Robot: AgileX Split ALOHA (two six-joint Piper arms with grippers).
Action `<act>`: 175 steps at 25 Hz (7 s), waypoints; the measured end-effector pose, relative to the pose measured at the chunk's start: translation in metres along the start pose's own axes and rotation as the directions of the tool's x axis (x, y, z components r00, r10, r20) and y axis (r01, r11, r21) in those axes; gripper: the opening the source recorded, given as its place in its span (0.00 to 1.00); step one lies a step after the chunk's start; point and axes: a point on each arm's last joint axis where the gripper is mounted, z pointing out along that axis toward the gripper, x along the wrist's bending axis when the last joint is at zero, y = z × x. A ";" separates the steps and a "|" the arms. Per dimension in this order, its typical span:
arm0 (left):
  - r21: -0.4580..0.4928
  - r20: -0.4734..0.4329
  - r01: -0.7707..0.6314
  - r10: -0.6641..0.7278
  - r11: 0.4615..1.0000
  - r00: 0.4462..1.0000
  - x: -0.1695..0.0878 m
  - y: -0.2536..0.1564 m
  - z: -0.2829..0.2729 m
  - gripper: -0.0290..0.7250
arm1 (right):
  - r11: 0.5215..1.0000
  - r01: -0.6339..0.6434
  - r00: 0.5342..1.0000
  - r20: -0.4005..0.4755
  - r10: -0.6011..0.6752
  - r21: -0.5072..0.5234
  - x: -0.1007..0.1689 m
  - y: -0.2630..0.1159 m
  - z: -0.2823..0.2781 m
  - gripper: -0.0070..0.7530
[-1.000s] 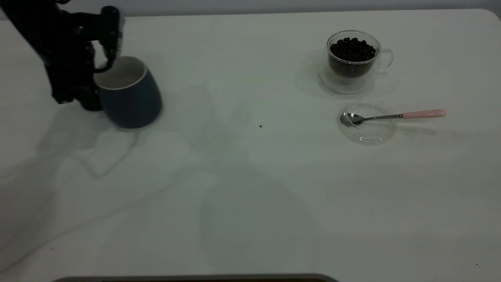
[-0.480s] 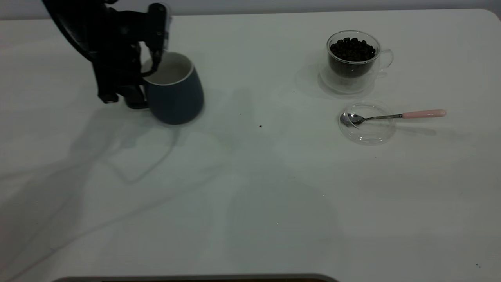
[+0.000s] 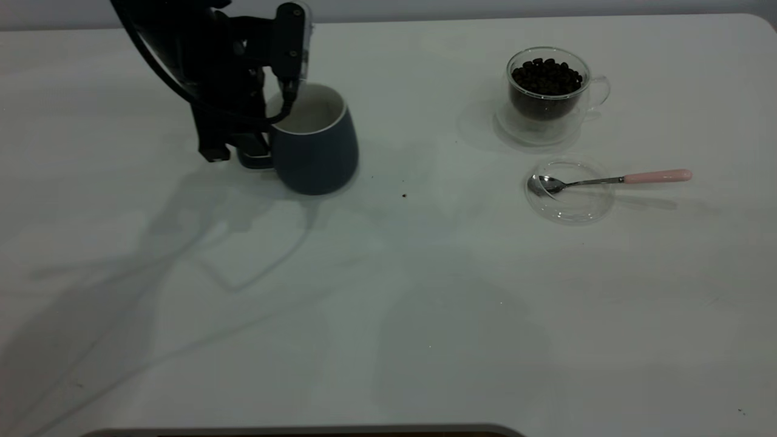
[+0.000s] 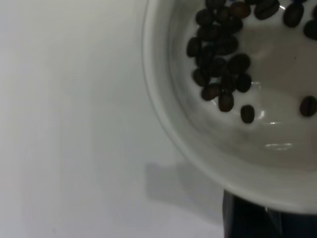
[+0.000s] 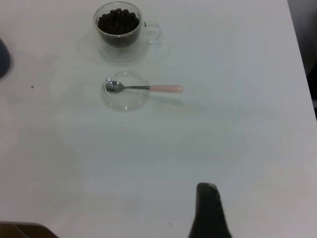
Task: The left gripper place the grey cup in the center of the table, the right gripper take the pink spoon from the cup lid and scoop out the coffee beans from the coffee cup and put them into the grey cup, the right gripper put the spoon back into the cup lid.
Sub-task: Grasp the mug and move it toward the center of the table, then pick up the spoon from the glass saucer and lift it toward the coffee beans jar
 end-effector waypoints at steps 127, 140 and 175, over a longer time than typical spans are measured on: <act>-0.569 -0.175 0.820 -0.983 0.058 -0.052 -0.349 -0.094 -0.352 0.53 | 0.993 -0.097 0.992 -0.086 0.091 -0.068 0.005 0.023 0.008 0.72; -0.569 -0.175 0.820 -0.983 0.058 -0.052 -0.349 -0.094 -0.352 0.53 | 0.983 0.092 0.987 -0.147 -0.068 0.162 -0.011 0.094 0.171 0.67; -0.569 -0.175 0.820 -0.983 0.058 -0.052 -0.349 -0.094 -0.352 0.53 | 0.702 -0.305 0.696 -0.352 0.626 0.643 -0.129 -0.036 0.442 0.77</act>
